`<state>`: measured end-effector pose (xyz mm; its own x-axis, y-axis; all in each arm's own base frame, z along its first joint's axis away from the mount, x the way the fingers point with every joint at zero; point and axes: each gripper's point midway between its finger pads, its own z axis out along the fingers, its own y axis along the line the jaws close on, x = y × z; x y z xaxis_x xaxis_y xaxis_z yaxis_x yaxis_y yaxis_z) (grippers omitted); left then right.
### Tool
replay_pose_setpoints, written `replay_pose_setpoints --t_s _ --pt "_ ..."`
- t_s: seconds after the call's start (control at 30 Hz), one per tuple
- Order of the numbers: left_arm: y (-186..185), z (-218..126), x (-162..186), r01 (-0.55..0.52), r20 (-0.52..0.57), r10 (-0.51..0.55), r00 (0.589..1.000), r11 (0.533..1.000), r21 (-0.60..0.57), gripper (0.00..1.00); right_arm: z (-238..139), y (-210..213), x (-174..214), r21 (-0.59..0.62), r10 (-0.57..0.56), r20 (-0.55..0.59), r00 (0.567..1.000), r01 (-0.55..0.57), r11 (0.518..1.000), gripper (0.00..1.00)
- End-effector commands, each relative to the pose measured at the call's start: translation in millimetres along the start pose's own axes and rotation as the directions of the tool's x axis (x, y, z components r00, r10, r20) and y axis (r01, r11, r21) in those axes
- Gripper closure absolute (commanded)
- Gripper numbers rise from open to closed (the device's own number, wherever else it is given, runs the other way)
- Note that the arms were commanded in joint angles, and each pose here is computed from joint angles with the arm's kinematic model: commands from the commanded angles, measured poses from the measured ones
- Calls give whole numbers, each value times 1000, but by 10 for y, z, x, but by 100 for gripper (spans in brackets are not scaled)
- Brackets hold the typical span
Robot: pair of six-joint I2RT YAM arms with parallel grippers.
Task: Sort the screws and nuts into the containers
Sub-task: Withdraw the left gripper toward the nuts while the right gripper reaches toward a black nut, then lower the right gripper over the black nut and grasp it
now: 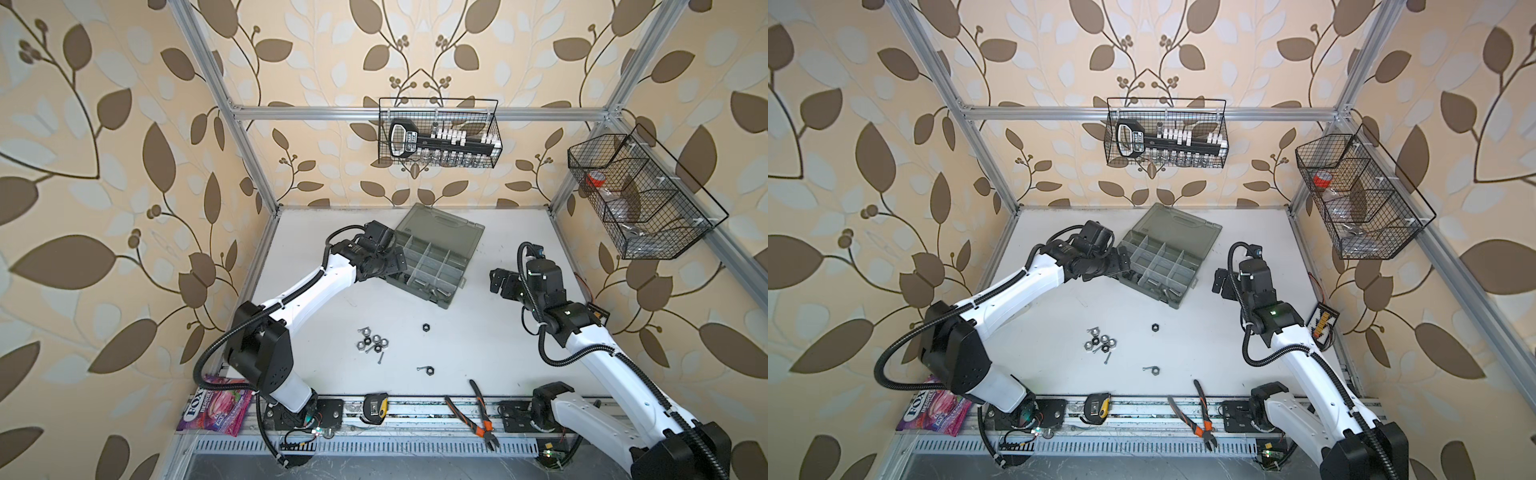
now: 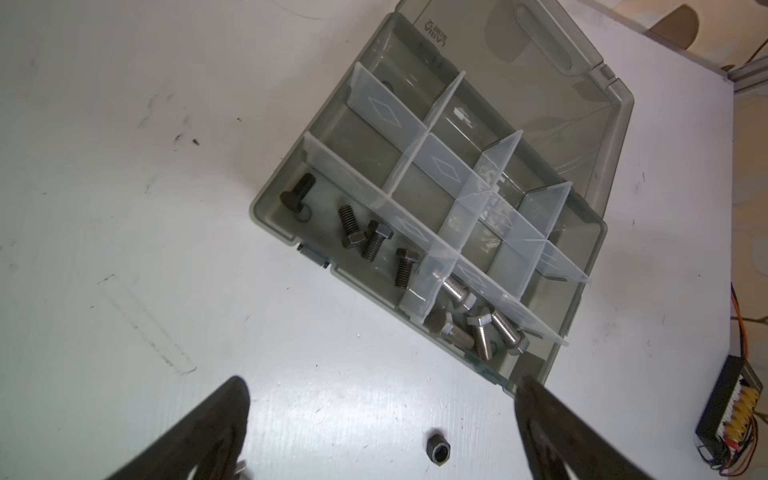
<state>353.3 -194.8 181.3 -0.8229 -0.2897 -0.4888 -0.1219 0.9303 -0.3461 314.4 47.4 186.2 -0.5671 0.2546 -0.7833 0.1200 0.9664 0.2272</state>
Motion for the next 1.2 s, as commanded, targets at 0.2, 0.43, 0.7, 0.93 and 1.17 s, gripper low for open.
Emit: replay_pose_setpoints --t_s 0.2,0.43,0.7,0.93,1.17 --pt "741 -663 119 169 271 -150 951 984 -51 1 23 284 342 -158 54 -102 993 -70 985 1" --pt "1210 -796 394 285 368 -254 895 958 -32 1 62 686 646 -183 -49 -167 985 18 983 1" --pt "1538 -760 662 368 376 -318 871 927 -69 1 61 1226 1091 -194 -246 -234 941 203 960 1" --pt "1656 -741 720 405 392 -340 855 910 -93 1 98 1609 1492 -252 -374 -302 877 305 919 9" --pt "1771 -661 822 454 388 -375 842 881 -134 1 274 1704 1874 -215 -469 -412 781 417 883 25"
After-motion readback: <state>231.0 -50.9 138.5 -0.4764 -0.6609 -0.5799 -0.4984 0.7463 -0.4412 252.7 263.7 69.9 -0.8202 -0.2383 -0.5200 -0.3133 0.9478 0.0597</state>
